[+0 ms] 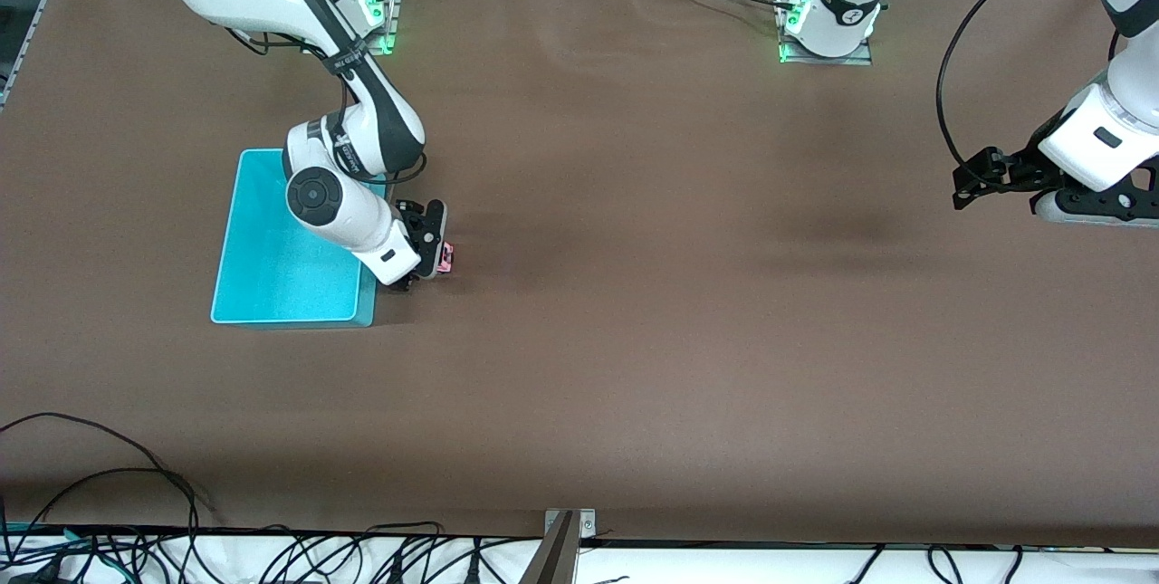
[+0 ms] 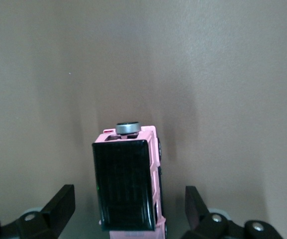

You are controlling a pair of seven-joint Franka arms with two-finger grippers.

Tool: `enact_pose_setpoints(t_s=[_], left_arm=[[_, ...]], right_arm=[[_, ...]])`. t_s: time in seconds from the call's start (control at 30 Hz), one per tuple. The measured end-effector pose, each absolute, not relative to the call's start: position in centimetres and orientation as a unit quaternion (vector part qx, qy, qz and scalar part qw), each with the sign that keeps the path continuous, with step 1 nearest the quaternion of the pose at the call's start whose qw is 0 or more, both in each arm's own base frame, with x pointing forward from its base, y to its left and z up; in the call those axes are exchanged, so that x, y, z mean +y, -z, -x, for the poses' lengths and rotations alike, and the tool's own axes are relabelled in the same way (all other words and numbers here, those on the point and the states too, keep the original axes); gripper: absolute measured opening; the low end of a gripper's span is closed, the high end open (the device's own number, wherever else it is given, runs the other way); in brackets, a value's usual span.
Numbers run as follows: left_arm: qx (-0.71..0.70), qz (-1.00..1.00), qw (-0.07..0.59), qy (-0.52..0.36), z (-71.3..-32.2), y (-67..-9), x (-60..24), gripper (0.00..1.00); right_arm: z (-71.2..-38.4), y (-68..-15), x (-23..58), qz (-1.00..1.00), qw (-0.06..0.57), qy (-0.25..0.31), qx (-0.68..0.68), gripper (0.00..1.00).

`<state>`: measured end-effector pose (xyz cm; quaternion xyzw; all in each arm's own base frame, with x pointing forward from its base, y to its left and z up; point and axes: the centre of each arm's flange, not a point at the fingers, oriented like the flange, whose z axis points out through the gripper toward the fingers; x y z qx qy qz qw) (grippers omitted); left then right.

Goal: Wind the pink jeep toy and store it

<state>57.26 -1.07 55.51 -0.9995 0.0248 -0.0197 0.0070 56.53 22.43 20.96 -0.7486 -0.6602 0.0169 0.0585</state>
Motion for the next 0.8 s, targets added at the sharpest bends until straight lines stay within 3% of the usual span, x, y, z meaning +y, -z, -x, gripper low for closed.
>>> enact_pose_setpoints(t_s=[0.1, 0.23, 0.27, 0.3, 0.33, 0.37, 0.8], left_arm=[[0.025, 0.999, 0.007, 0.020, -57.3, -55.5, -1.1, 1.00], [0.025, 0.999, 0.007, 0.020, -57.3, -55.5, -1.1, 1.00], [0.025, 0.999, 0.007, 0.020, -57.3, -55.5, -1.1, 1.00], [0.025, 0.999, 0.007, 0.020, -57.3, -55.5, -1.1, 1.00], [0.025, 0.999, 0.007, 0.020, -57.3, -55.5, -1.1, 1.00], [0.025, 0.999, 0.007, 0.020, -57.3, -55.5, -1.1, 1.00], [0.027, 0.999, 0.007, 0.020, -57.3, -55.5, -1.3, 1.00]], right_arm=[[-56.5, -20.2, 22.3, 0.749, 0.059, -0.020, -0.660, 0.96], [-56.4, -19.5, 22.2, 0.748, 0.060, -0.024, -0.660, 0.75], [-56.4, -19.4, 22.2, 0.748, 0.060, -0.024, -0.660, 0.64], [-56.3, -19.4, 22.2, 0.748, 0.060, -0.024, -0.660, 0.64], [-56.4, -19.4, 22.2, 0.748, 0.060, -0.023, -0.660, 0.55], [-56.4, -19.4, 22.3, 0.748, 0.059, -0.022, -0.660, 0.52], [-58.0, -22.9, 23.1, 0.761, 0.062, -0.030, -0.645, 0.52]])
